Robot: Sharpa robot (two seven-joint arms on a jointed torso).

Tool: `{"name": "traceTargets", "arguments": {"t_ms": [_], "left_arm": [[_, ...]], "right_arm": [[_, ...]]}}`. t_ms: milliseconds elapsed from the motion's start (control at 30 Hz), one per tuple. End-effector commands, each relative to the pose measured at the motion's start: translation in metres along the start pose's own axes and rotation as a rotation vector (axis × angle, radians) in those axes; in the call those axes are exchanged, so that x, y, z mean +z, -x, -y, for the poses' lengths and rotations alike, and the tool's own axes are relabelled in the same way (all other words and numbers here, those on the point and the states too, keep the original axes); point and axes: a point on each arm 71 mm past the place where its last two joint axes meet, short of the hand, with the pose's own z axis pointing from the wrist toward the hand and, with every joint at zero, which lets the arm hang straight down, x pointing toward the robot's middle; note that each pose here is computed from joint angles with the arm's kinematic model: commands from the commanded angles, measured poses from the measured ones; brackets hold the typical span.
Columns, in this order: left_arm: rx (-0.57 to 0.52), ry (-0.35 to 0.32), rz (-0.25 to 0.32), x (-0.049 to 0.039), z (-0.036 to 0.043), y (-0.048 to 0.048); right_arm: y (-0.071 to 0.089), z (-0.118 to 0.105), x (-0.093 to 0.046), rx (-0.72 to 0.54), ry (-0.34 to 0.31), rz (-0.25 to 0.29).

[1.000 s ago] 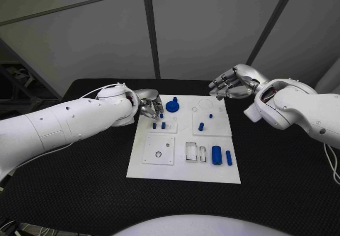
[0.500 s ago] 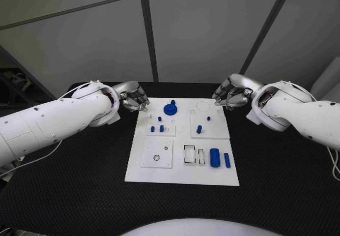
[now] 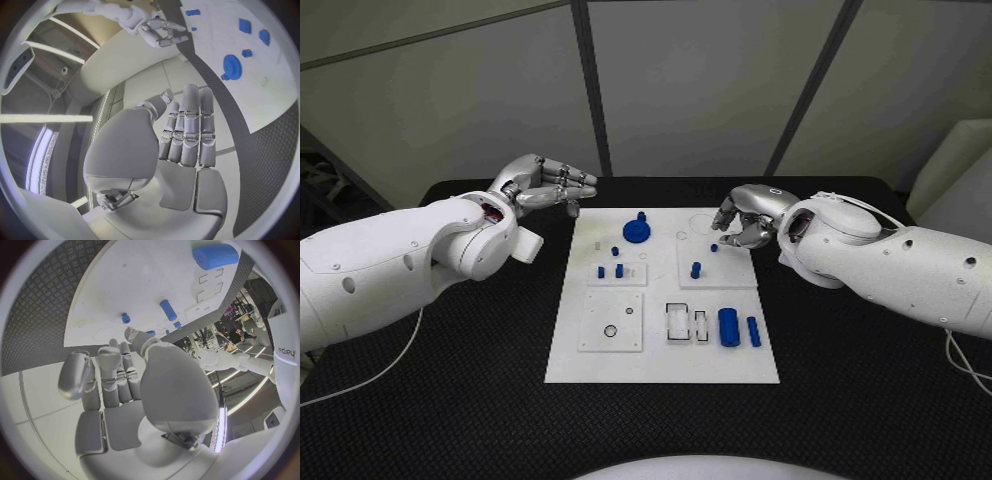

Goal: Assemble the parts on the task board

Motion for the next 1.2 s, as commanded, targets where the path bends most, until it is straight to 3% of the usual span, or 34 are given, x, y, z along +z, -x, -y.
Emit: {"name": "traceTargets", "arguments": {"t_ms": [33,433,1200], "left_arm": [[-0.258,-0.055,0.066,-0.002,0.0049,0.0024],[-0.297,-0.075,0.074,-0.0057,0.0066,0.0013],[-0.304,-0.073,0.061,-0.0068,0.0073,-0.0008]], "right_arm": [[-0.002,-0.003,0.001,-0.07,0.003,-0.009],[-0.015,-0.01,0.003,-0.09,0.011,-0.071],[-0.028,-0.013,0.008,-0.143,-0.007,-0.132]]}}
